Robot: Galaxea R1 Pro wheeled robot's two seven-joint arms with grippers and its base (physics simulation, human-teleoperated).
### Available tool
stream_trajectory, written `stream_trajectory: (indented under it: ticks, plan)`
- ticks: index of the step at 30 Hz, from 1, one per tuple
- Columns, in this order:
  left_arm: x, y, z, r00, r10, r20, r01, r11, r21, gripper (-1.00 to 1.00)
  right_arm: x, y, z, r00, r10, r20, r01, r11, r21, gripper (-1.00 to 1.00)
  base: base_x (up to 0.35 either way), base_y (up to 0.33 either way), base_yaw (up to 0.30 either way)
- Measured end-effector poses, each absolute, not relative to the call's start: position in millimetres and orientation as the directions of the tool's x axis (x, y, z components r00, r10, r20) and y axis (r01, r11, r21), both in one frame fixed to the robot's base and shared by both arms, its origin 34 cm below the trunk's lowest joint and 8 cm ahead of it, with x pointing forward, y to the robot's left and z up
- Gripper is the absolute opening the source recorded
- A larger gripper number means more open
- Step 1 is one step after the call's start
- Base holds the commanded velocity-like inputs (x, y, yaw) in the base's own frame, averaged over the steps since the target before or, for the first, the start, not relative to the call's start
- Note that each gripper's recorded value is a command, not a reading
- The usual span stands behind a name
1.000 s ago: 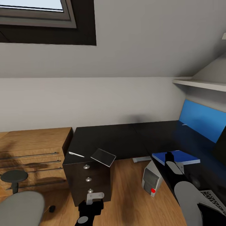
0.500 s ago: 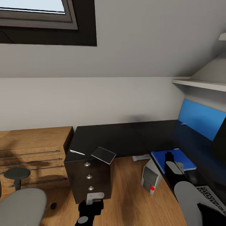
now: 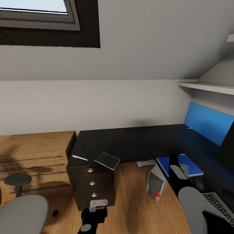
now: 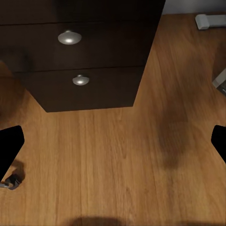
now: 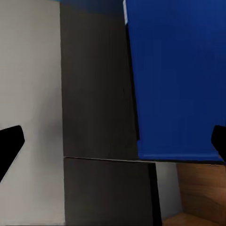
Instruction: In the bedroom, organize the workspace by keeping the computer under the desk, ensuring the monitor is on the desk, placing the keyboard on the desk next to the monitor, placing the mouse on the desk next to the keyboard, moving the folder from the swivel chair onto the desk next to the mouse, stacking the notebook on top of the folder with the pen on top of the notebook, and positioning the swivel chair next to the desk.
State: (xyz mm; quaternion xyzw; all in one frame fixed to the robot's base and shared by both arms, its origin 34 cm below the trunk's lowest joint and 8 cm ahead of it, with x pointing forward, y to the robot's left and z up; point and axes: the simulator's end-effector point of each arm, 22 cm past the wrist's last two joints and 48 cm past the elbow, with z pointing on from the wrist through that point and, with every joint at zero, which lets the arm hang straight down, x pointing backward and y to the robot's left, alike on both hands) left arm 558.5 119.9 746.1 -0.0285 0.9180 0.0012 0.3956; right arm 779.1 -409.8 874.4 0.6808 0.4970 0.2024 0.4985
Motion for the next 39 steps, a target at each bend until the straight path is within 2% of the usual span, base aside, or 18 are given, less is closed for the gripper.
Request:
stream_trajectory:
  ticks: [14, 29, 36, 39]
  plan:
    - [559, 120, 746, -0.685, -0.05, -0.726, -0.053, 0.998, -0.019, 1.0, 796, -378, 899, 0.4, 0.895, -0.198, 0.389, 0.03, 0.921, 1.0, 0.0, 0.0, 0.031]
    - [560, 120, 750, -0.68, -0.05, -0.732, -0.052, 0.998, -0.02, 1.0, 798, -359, 900, 0.368, 0.909, -0.195, 0.392, 0.039, 0.919, 1.0, 0.0, 0.0, 0.202]
    - [560, 120, 753, -0.675, -0.05, -0.736, -0.052, 0.998, -0.02, 1.0, 803, -318, 903, 0.314, 0.931, -0.185, 0.385, 0.053, 0.921, 1.0, 0.0, 0.0, 0.209]
    - [561, 120, 754, -0.673, -0.05, -0.738, -0.052, 0.998, -0.02, 1.0, 807, -300, 910, 0.276, 0.938, -0.208, 0.373, 0.095, 0.923, 1.0, 0.0, 0.0, 0.208]
